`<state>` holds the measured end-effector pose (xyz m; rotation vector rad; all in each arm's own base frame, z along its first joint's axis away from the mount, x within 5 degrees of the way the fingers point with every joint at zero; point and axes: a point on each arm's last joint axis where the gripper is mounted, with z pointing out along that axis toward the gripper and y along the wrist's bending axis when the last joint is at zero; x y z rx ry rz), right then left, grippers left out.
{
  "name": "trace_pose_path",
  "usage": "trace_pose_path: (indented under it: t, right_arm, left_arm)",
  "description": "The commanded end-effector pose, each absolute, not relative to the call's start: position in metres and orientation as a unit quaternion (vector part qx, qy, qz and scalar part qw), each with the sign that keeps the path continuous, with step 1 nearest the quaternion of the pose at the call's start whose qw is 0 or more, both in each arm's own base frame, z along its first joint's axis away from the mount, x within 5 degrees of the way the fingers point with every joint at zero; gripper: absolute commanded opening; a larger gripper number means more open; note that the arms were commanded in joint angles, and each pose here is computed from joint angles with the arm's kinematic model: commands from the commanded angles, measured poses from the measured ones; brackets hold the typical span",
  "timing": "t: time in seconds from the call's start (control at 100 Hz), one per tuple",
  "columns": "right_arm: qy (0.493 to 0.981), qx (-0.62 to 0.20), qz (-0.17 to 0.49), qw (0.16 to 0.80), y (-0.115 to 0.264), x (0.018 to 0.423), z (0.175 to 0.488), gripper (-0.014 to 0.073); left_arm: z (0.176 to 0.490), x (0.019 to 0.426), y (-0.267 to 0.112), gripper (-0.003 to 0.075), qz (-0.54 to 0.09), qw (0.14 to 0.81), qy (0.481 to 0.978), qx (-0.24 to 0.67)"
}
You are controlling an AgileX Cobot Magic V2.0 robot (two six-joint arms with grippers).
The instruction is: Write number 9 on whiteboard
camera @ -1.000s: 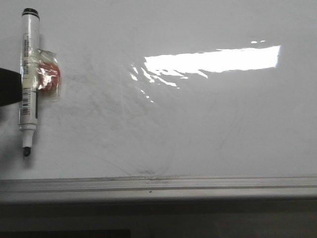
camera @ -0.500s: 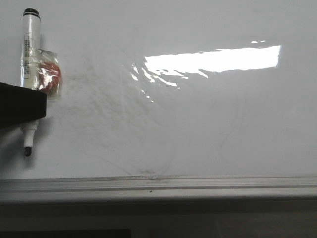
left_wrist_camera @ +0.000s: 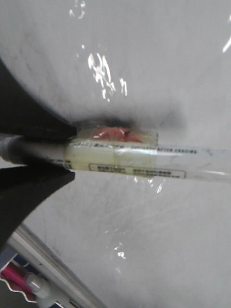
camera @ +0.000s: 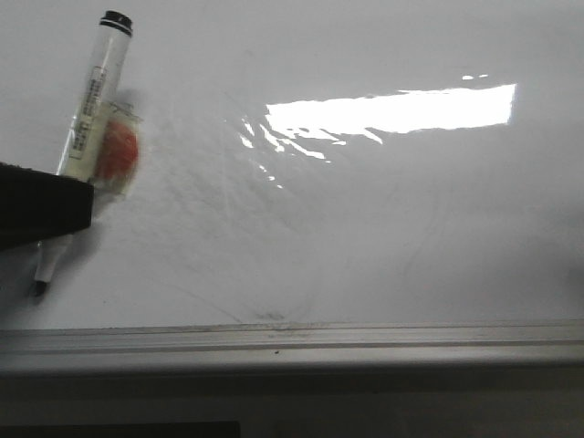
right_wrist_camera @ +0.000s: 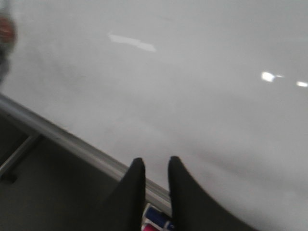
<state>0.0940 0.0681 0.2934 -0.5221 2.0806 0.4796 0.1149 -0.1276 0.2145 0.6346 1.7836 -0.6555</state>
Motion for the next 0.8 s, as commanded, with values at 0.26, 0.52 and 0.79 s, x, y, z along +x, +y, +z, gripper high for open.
trace_pose_path:
  t: [0.26,0.52,0.79]
  right_arm:
    - [0.767,-0.347,0.268,0.468,0.149,0.115,0.350,0.0344]
    - [0.771,-0.368,0.268,0.445,0.187,0.133,0.360,0.0344]
    - [0.783,-0.365,0.270,0.424,0.210,0.149,0.360,0.0317]
  left_arm:
    - [0.240,0.101,-0.146,-0.0020,-0.284,0.629,0.582,0.430]
    - [0.240,0.101,-0.146,-0.0020,-0.283,0.629,0.580,0.434]
    - [0.240,0.101,-0.146,-0.0020,-0.282,0.629,0.580,0.434]
